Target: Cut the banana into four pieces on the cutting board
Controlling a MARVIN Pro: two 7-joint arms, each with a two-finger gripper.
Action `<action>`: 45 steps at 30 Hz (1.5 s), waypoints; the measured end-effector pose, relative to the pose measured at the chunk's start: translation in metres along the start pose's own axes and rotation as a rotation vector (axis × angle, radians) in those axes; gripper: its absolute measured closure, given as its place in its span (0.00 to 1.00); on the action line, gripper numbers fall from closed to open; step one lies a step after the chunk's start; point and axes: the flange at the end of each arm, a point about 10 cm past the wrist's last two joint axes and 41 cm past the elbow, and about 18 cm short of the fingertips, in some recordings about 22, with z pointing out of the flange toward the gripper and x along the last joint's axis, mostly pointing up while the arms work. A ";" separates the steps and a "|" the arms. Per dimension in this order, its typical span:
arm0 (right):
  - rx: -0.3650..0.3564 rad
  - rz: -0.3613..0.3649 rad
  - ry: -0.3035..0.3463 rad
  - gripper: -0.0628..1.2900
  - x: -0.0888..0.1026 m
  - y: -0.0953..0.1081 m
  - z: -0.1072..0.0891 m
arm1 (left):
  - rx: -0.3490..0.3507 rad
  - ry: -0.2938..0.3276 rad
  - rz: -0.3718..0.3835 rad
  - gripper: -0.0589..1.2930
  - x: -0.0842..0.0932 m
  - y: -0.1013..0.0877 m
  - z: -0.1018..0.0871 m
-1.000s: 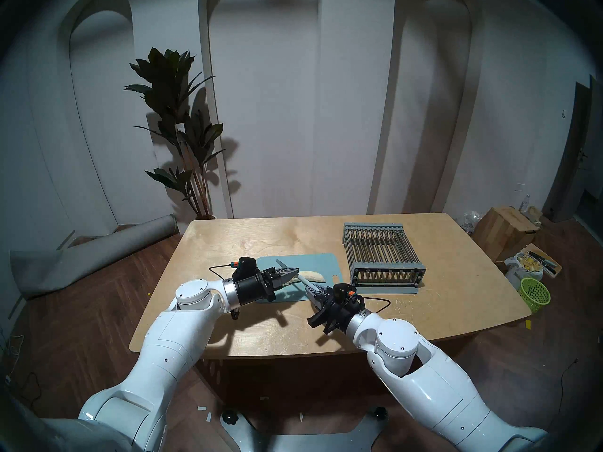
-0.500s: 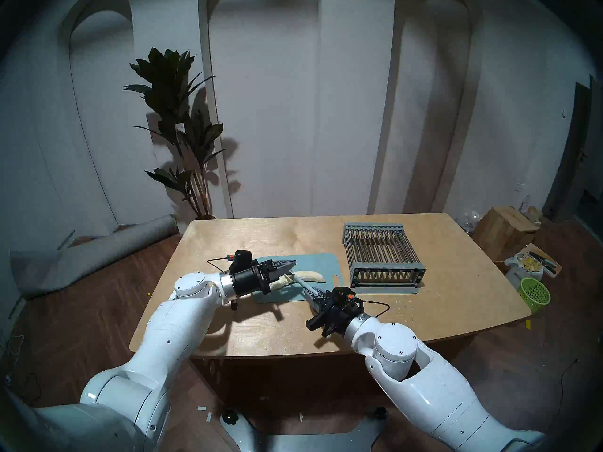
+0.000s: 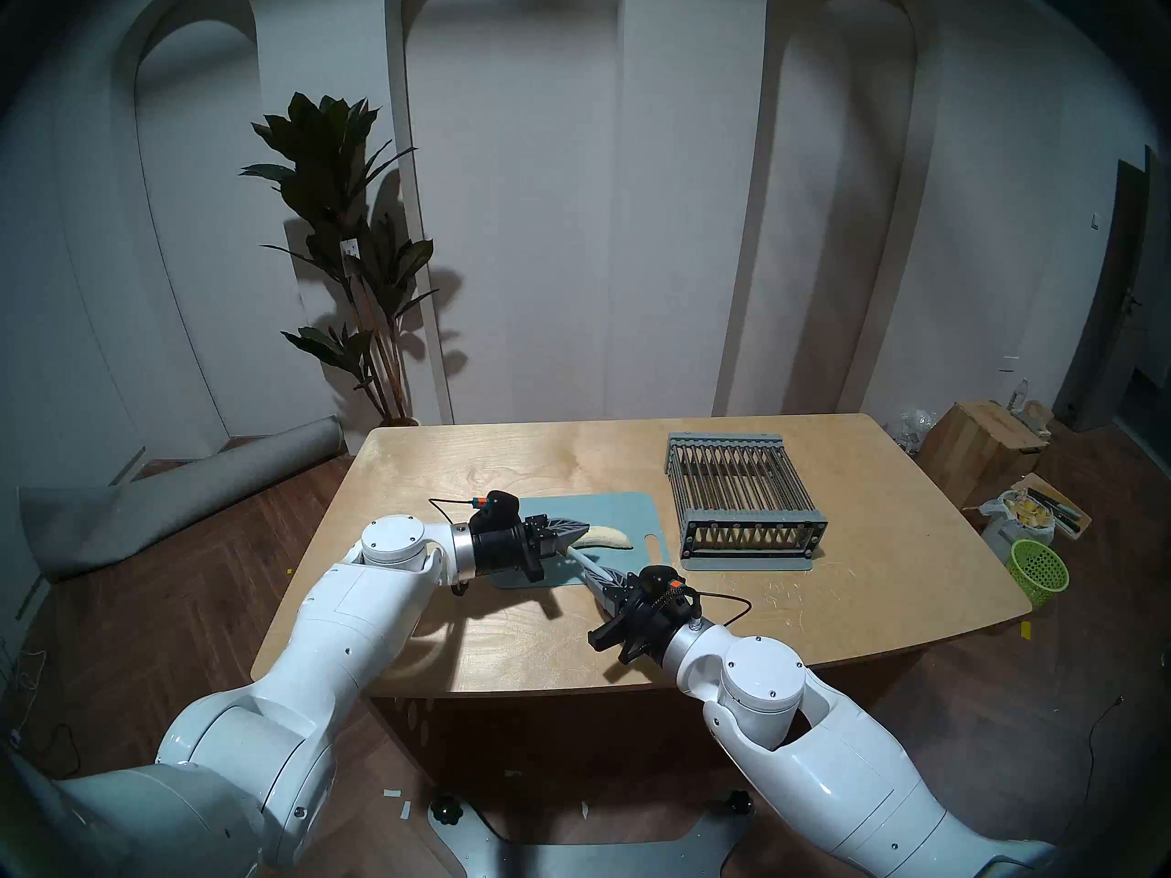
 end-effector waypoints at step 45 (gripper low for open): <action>-0.069 0.041 -0.042 0.98 -0.004 0.009 -0.007 | 0.098 0.017 -0.015 0.98 -0.018 0.000 0.005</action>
